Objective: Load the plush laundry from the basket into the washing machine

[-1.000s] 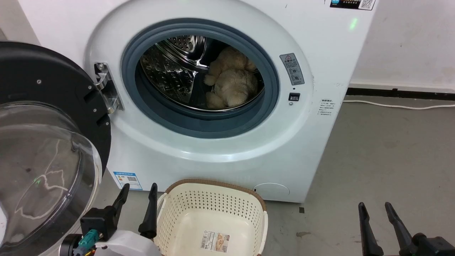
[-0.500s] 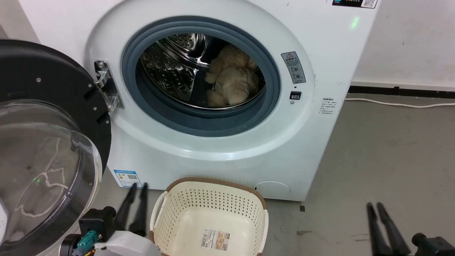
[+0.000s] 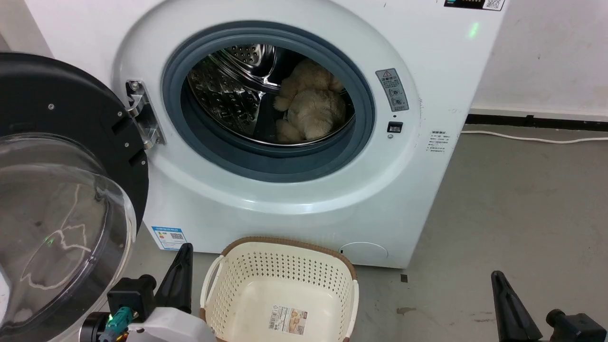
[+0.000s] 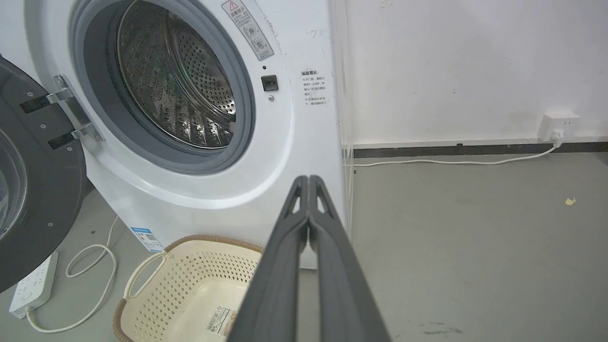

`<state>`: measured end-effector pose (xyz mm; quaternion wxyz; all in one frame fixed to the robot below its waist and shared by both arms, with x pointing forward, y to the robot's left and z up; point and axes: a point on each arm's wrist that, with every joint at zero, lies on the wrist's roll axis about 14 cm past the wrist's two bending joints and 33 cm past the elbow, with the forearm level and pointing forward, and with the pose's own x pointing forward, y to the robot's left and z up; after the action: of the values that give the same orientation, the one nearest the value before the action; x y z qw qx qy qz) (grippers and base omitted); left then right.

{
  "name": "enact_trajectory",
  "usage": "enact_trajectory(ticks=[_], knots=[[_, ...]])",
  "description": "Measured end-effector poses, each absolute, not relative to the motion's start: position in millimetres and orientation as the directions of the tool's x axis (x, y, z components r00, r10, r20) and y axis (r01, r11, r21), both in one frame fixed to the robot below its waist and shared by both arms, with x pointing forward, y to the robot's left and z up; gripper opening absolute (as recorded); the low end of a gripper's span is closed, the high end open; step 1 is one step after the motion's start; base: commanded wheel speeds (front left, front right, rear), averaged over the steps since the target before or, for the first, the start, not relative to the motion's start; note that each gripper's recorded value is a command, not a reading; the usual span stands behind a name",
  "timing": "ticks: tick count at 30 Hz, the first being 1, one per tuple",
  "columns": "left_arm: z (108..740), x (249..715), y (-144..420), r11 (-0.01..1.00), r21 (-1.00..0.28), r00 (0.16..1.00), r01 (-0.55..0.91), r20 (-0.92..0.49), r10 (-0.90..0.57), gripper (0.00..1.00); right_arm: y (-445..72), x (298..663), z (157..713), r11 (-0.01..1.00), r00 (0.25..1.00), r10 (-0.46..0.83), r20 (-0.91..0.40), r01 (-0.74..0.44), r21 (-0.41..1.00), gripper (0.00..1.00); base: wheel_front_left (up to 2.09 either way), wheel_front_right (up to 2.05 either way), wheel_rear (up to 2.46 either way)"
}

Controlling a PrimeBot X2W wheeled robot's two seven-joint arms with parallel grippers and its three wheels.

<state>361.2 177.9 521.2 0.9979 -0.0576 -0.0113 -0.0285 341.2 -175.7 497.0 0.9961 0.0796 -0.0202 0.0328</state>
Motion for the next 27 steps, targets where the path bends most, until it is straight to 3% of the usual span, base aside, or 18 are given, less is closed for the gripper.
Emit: enact_trajectory(ticks=[27], knots=[[523.4, 364.2, 175.7, 0.996, -0.078, 0.998, 0.053, 0.025, -0.051, 0.00, -170.7, 347.5, 501.5, 0.990, 0.996, 0.086, 0.027, -0.089, 0.111, 0.00, 0.00, 0.00, 0.00]])
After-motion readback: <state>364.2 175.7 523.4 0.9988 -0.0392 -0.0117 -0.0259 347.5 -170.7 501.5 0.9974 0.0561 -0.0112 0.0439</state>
